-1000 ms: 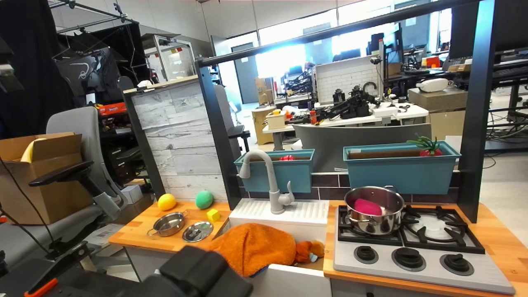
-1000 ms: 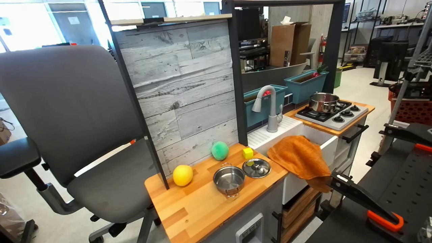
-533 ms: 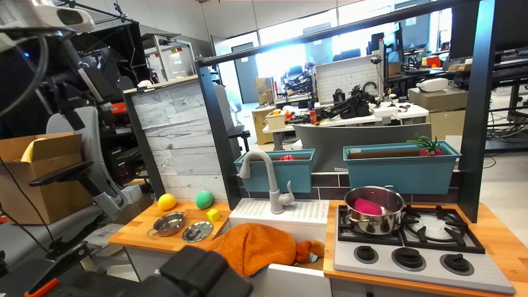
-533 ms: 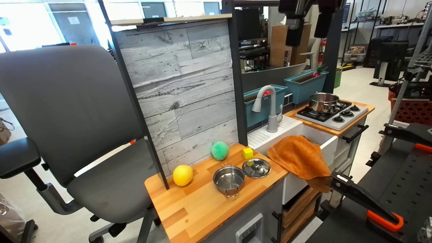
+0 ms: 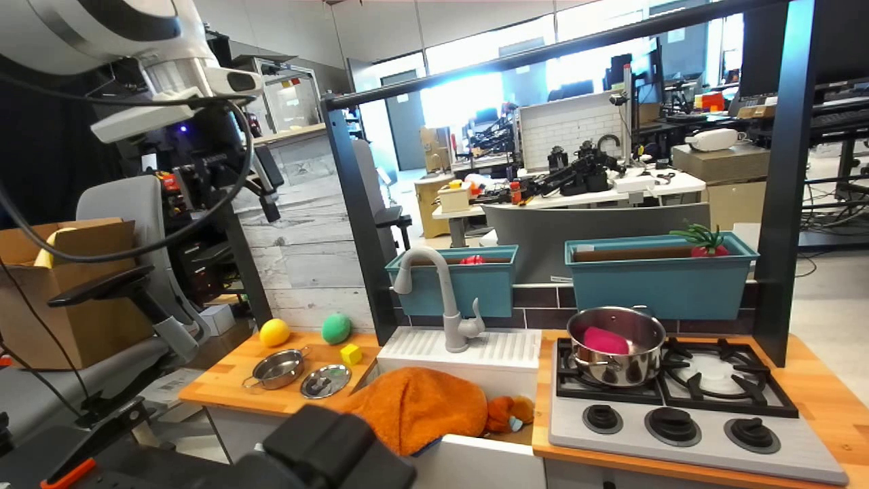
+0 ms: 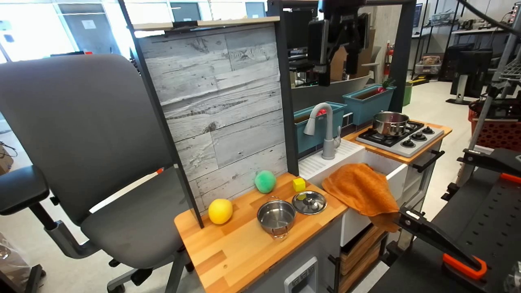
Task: Cover the pot with the silver
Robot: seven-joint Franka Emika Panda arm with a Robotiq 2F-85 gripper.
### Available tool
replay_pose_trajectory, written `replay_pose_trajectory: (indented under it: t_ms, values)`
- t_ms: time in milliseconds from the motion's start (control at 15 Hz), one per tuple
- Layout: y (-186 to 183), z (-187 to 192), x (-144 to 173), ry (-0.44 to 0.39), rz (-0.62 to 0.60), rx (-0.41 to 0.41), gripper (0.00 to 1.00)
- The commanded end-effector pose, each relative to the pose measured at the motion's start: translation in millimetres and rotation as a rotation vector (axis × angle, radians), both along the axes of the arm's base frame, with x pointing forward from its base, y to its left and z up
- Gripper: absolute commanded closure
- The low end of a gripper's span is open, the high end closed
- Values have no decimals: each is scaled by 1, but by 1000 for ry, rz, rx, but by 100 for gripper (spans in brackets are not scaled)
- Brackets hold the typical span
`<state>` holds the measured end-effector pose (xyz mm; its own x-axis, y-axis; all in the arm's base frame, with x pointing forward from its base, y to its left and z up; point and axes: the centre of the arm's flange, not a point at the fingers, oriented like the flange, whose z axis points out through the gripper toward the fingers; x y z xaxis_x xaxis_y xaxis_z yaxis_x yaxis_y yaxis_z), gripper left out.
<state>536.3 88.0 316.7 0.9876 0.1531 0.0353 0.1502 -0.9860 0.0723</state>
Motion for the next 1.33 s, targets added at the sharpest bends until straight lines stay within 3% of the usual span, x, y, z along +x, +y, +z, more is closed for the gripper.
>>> replay_pose_trajectory:
  t_ms: [0, 667, 1067, 1267]
  values:
    - [8, -25, 46, 63, 24, -49, 0]
    - [62, -94, 76, 26, 9, -49, 0]
    - [53, -106, 65, -44, -1, -49, 0]
    - [43, -119, 61, -38, -23, -51, 0]
